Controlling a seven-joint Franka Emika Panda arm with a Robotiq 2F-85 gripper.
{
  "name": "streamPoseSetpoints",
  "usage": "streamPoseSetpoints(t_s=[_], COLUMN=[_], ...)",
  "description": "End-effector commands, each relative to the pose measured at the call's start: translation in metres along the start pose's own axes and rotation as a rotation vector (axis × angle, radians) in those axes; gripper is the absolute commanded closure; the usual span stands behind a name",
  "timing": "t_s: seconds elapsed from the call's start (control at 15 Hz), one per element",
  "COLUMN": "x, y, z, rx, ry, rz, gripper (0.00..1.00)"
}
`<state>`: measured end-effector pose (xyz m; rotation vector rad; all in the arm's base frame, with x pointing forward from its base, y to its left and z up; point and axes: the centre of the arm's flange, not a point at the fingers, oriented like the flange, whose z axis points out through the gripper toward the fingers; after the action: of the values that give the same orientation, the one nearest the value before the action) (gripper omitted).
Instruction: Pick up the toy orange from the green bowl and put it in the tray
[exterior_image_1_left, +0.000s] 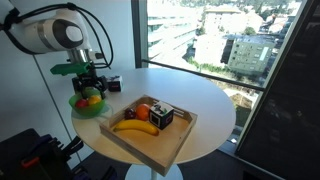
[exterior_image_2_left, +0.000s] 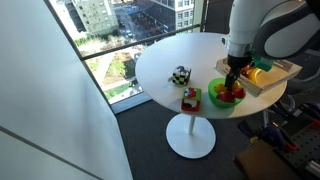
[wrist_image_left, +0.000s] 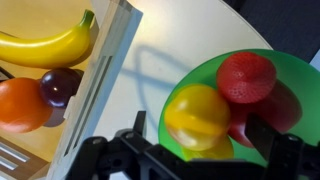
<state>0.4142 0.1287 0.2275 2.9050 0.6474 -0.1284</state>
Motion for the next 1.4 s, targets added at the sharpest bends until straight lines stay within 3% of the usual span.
streamPoseSetpoints(t_s=[0.0, 0.07, 0.13, 0.2, 0.47, 1.33], x=[0.009, 0.010, 0.010, 0.011, 0.012, 0.014], y=[-0.002, -0.002, -0.002, -0.002, -0.001, 0.006], z=[0.004, 0.005, 0.005, 0.005, 0.003, -0.019], rx=[-0.018, -0.019, -0.018, -0.017, -0.020, 0.003], ry=[-0.001, -0.002, -0.003, -0.003, 0.002, 0.021], rz=[0.013, 0.013, 0.014, 0.014, 0.018, 0.031], gripper=[0.00, 0.00, 0.25, 0.27, 0.58, 0.61])
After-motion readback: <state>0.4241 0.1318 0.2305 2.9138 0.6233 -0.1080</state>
